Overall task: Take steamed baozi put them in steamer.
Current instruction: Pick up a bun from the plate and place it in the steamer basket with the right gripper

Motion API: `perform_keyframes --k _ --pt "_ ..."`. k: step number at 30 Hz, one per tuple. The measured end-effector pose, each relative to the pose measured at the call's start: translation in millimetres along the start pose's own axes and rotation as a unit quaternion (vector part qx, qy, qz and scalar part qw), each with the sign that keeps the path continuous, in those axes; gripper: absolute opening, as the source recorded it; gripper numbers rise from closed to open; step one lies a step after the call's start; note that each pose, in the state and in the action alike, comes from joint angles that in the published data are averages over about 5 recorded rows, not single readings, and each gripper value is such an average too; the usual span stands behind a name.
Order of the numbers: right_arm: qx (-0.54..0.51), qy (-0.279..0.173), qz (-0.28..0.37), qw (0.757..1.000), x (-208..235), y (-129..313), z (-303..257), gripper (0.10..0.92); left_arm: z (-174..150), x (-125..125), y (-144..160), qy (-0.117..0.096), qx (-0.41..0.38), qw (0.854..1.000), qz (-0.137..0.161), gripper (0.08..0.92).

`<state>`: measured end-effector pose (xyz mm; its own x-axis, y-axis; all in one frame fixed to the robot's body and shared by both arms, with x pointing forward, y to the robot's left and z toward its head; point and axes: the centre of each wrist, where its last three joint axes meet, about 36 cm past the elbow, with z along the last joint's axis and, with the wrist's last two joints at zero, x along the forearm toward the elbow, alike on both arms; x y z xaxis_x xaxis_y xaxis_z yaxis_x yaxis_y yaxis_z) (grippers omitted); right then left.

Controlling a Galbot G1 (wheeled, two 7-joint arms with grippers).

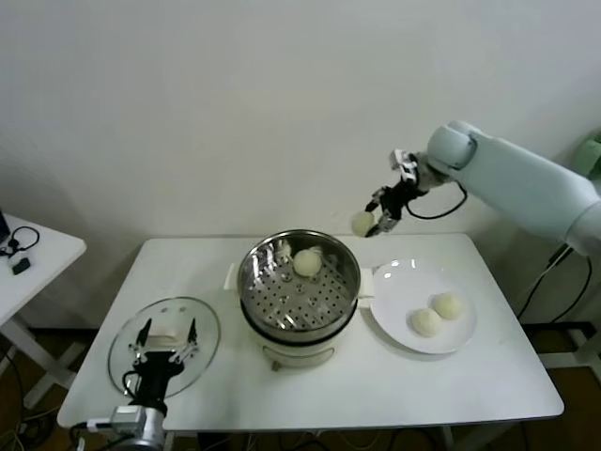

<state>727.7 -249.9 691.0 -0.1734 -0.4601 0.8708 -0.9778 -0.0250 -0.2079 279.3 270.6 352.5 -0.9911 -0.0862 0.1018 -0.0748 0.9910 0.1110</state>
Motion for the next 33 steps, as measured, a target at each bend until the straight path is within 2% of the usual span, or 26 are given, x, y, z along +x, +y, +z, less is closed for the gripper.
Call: perform_keyframes --k 7,16,25,33 --pt "0.015 -0.022 -0.029 0.999 -15.8 8.9 -53.9 0.619 -0.8 3.0 -3.3 0.000 0.001 1.000 0.005 0.823" --pt "0.030 -0.024 -0.076 0.996 -76.1 24.2 -99.8 0.619 -4.4 6.7 -6.7 -0.001 0.002 1.000 0.007 0.823" --pt "0.042 -0.013 -0.112 0.993 -137.4 37.4 -122.7 0.619 -7.5 5.5 -13.4 -0.007 0.004 1.000 0.010 0.823" --pt "0.048 0.004 -0.118 0.992 -167.8 43.6 -122.9 0.619 -10.5 5.1 -17.7 -0.012 0.003 1.000 0.014 0.823"
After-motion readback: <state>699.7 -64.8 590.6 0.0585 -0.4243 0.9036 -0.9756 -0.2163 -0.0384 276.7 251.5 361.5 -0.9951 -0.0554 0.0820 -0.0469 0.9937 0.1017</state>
